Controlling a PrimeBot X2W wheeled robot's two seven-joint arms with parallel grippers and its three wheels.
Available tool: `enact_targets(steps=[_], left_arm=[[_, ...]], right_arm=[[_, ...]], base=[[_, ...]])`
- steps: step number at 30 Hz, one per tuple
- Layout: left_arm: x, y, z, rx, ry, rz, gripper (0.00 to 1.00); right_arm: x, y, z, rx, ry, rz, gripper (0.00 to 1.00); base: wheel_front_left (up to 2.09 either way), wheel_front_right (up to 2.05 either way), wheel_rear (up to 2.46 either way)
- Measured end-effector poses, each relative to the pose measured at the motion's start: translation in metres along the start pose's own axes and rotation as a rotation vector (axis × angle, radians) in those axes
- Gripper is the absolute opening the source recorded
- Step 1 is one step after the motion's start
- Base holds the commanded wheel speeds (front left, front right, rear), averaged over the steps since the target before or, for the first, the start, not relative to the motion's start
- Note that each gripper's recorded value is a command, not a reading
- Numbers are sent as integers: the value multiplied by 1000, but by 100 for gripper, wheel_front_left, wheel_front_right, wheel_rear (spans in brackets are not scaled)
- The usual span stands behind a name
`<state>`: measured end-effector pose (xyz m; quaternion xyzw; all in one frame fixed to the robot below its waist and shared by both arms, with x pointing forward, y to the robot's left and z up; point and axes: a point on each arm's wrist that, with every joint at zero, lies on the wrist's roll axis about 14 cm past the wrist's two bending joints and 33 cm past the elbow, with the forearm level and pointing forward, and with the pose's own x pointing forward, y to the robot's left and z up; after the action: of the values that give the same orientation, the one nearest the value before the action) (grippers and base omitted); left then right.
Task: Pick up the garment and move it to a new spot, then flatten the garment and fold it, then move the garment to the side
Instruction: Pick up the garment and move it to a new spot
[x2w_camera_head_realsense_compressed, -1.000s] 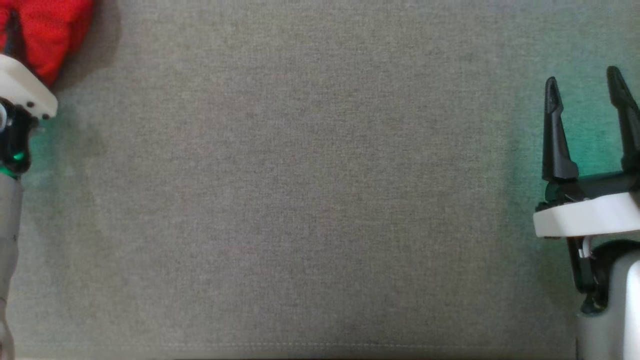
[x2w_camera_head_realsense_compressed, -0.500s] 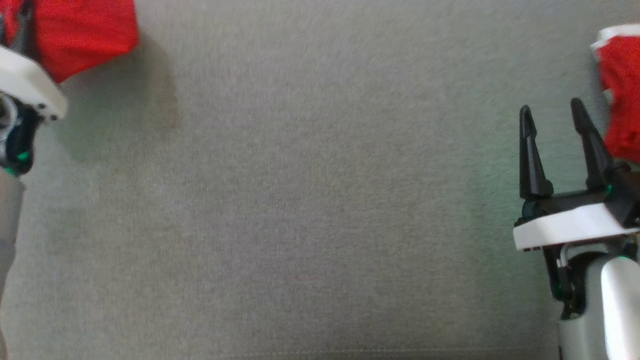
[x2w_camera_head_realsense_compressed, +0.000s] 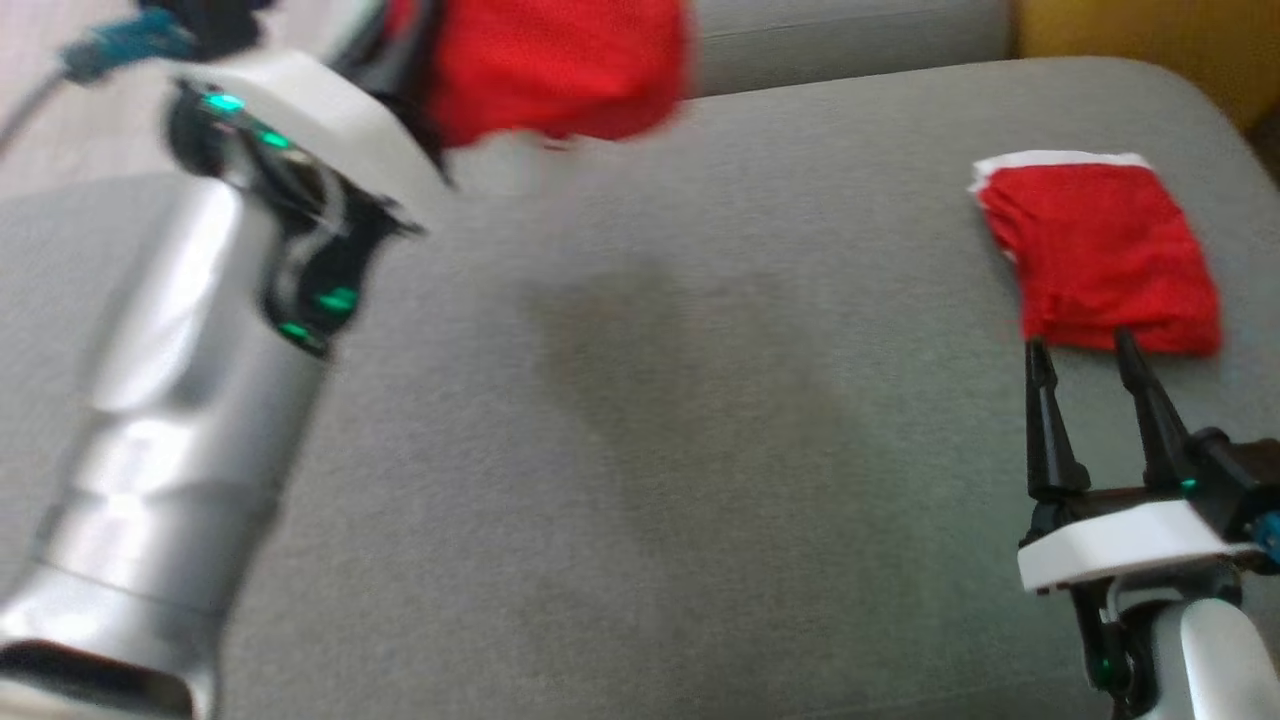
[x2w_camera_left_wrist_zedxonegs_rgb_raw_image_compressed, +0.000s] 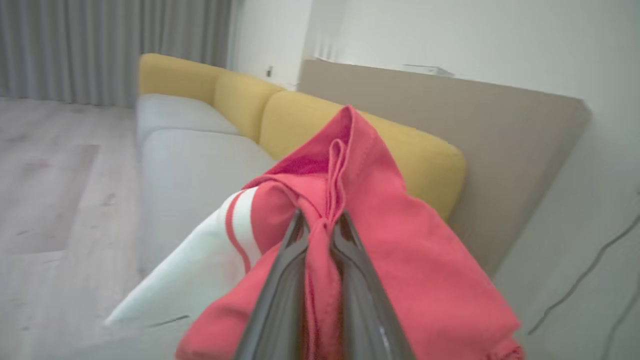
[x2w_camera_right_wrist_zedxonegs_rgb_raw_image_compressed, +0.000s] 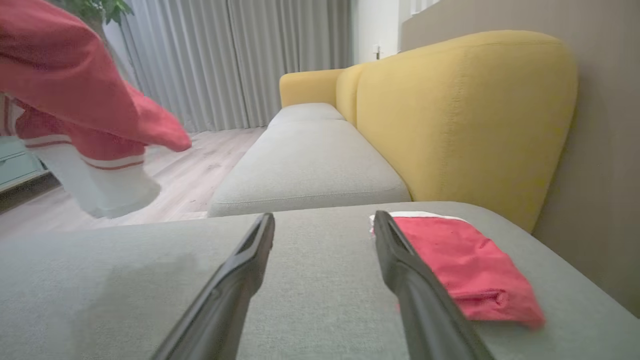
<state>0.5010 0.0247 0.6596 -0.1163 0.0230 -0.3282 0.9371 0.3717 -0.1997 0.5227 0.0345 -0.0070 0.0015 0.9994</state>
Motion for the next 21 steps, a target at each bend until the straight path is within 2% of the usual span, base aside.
enact_targets(steps=[2,4,8,11,13,17,18,19,20,21], left_arm=[[6,-24,-10,-35,8,-52,0],[9,-31,-29,-73,17,-61,0],[4,-21,-108,-201,116,9,0],[-17,-8,-183,-257,242,95,0],[-33,-4,-223,-259,318,131,0],[-44,-6,-254,-286,360,168,0],[-44,-8,-255,-290,354,166,9],[-45,-10,-255,-290,350,164,33],[-47,-11,-255,-279,345,159,71],[-48,-11,-253,-261,335,158,71]], right_arm=[[-6,-6,0,10,-4,-20,100],[-9,-9,-6,20,9,-30,100],[-4,-6,-21,34,49,-24,100],[0,-4,-31,34,71,-18,100],[3,-6,-33,32,78,-25,100],[7,-9,-36,30,81,-30,100],[7,-8,-37,30,85,-29,100],[7,-8,-37,31,87,-29,100],[7,-7,-37,31,85,-26,100],[8,-6,-36,30,82,-21,100]], base=[[0,0,0],[0,0,0],[0,0,0],[0,0,0],[0,0,0],[0,0,0],[0,0,0],[0,0,0],[0,0,0],[0,0,0]])
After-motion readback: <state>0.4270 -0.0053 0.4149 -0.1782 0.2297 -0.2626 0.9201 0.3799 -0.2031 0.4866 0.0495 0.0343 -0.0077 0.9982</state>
